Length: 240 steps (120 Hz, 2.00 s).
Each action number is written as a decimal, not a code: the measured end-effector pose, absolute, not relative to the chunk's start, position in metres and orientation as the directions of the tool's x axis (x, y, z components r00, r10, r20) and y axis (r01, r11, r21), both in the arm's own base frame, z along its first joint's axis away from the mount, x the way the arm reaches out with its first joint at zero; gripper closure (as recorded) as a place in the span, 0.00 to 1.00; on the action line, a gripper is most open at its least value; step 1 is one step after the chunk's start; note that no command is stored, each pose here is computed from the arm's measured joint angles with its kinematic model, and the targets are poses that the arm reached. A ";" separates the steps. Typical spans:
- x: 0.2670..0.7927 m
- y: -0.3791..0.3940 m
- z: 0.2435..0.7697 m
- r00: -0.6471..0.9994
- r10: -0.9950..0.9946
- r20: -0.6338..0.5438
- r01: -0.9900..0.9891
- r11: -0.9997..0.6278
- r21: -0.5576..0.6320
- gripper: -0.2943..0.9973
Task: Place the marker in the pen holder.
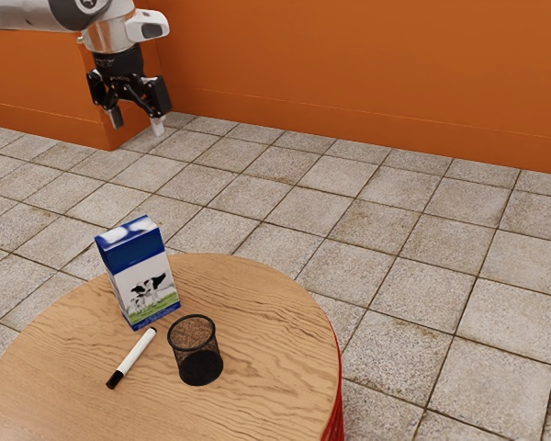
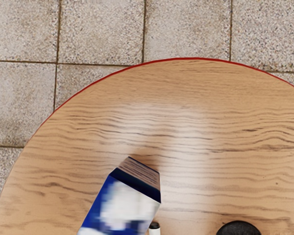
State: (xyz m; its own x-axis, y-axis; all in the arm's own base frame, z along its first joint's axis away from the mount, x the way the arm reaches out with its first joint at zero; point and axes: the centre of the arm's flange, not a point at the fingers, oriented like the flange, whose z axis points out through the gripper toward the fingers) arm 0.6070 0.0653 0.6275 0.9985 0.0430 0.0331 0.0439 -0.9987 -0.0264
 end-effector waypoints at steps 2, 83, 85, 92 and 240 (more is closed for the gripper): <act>0.607 0.065 0.628 0.999 0.041 0.033 0.042 -0.999 -0.026 0.24; 0.474 0.095 0.496 0.992 -0.013 -0.124 -0.017 -0.999 -0.036 0.24; 0.467 0.096 0.493 0.992 -0.015 -0.122 -0.020 -0.999 -0.035 0.24; 0.447 0.095 0.484 0.994 -0.028 -0.108 -0.032 -0.999 -0.034 0.24; 0.376 0.050 0.278 0.999 -0.002 -0.033 -0.001 -1.000 0.005 0.24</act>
